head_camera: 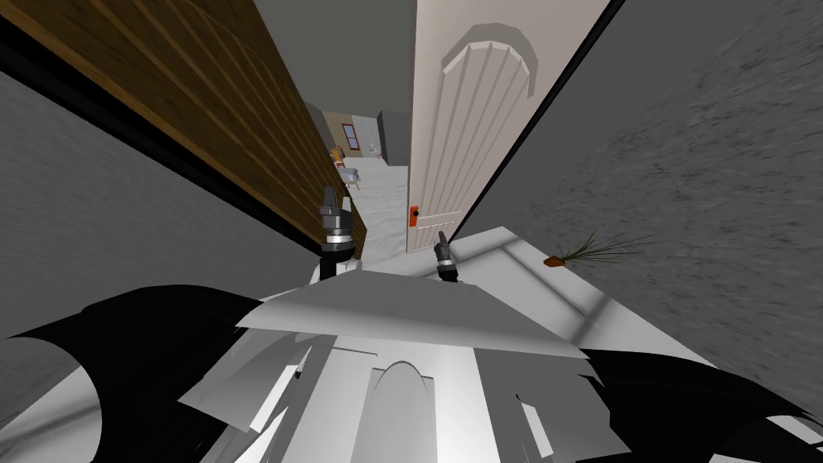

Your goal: Push the door open

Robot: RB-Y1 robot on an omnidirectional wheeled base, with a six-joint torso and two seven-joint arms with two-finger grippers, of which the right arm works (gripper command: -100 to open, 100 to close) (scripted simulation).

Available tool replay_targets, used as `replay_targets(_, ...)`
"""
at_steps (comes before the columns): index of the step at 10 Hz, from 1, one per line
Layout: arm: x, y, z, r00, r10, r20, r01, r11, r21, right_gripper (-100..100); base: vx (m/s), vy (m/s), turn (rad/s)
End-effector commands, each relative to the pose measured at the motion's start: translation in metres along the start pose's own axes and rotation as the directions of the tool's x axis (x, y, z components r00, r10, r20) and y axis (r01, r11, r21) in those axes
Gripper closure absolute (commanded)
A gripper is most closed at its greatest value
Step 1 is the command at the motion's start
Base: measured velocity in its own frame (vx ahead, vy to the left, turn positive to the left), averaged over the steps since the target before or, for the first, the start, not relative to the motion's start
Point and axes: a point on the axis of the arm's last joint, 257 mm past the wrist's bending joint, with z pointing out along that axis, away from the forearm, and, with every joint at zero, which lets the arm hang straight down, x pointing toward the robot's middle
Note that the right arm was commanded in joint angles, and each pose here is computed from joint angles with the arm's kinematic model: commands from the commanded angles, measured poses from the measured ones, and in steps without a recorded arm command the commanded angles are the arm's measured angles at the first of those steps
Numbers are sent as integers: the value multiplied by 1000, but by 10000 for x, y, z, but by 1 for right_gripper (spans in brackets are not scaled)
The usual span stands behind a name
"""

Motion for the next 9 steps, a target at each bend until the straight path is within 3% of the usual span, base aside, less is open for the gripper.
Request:
replay_targets(1, 189, -158, -55, 999, 22, -36, -20, 999, 42, -100, 161, -38, -6)
replay_targets(2, 301, -269, -90, 998, 34, -57, -30, 997, 68, -100, 199, -24, -9)
replay_targets(3, 301, -269, -90, 998, 34, -57, -30, 997, 68, -100, 135, -26, 0)
replay_targets(7, 716, -651, -258, 988, 80, -134, -57, 985, 164, -100, 165, -33, -5)
replay_targets(9, 846, -763, -322, 983, 95, -157, -64, 979, 194, -100, 184, -33, -5)
